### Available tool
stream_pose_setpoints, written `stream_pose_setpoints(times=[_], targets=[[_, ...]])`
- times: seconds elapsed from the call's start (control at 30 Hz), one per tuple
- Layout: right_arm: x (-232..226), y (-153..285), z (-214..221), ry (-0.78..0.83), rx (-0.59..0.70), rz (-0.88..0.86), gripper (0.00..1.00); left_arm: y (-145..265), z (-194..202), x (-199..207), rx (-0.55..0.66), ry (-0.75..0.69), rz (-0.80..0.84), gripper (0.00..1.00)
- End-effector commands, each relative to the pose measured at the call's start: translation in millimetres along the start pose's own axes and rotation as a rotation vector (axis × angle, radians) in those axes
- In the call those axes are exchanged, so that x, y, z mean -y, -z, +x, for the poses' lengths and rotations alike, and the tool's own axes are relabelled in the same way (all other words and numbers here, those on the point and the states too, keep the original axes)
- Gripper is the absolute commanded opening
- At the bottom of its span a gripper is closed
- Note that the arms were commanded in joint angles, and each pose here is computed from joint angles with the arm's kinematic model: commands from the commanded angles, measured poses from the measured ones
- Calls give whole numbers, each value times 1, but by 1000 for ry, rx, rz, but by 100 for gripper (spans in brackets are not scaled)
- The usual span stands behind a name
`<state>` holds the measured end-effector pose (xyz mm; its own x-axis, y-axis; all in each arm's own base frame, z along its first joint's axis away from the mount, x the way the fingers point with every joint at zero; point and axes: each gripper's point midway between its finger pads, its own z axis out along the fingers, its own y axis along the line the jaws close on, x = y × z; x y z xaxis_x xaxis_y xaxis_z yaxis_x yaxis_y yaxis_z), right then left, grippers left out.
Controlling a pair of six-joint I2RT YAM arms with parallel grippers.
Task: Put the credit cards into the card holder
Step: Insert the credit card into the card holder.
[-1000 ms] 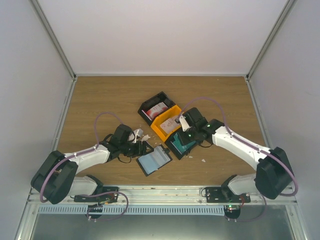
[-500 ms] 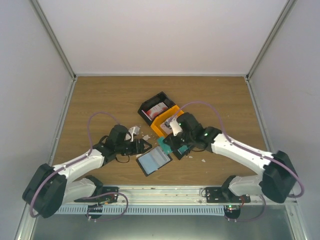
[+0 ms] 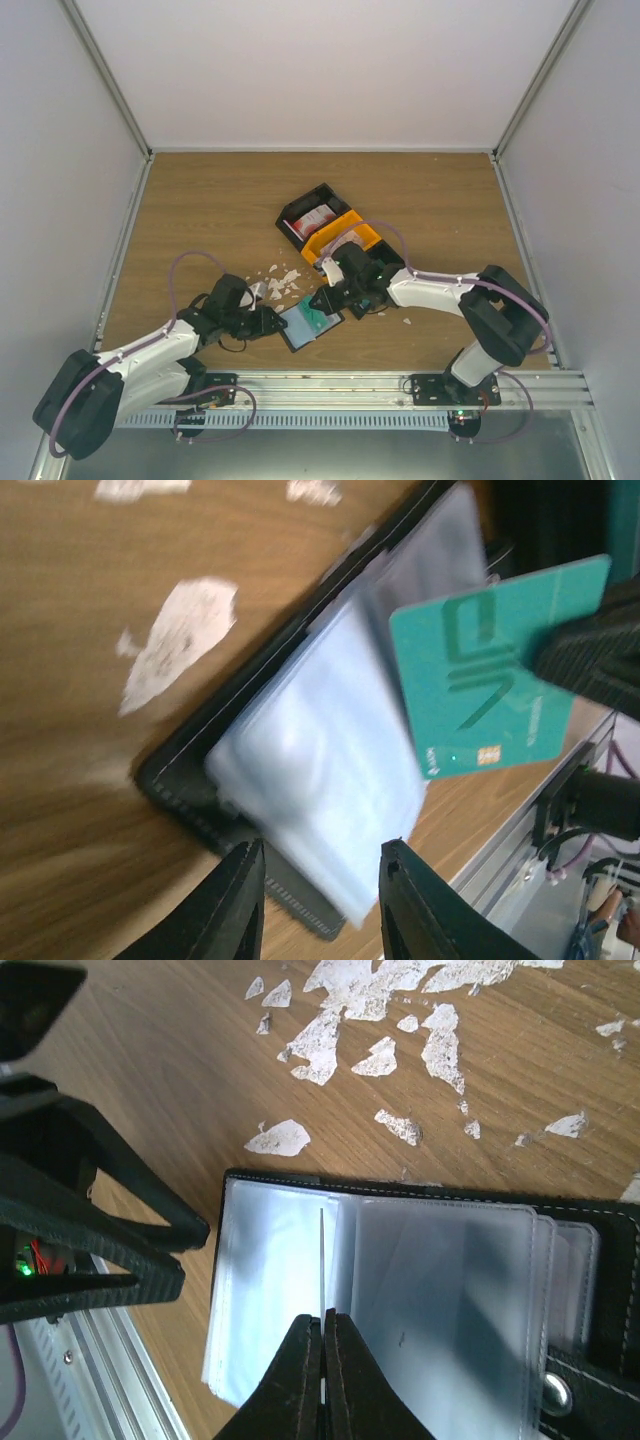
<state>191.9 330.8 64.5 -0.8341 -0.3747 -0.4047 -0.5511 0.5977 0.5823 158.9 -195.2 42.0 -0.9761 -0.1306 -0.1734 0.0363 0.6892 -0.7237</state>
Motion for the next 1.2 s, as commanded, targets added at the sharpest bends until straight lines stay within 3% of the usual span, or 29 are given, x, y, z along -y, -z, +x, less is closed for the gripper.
stream_pose_setpoints(times=[0.0, 0.47, 0.73, 1.17], targets=[[-3, -11, -4, -20, 8, -42, 0, -3, 15, -7, -47, 37, 7, 33], [32, -17, 12, -132, -22, 92, 0, -8, 16, -16, -63, 66, -34, 18], [40, -1, 13, -220, 40, 149, 1, -8, 11, -16, -45, 59, -49, 17], [23, -21, 25, -249, -11, -23, 1, -14, 11, -22, -60, 51, -73, 15]])
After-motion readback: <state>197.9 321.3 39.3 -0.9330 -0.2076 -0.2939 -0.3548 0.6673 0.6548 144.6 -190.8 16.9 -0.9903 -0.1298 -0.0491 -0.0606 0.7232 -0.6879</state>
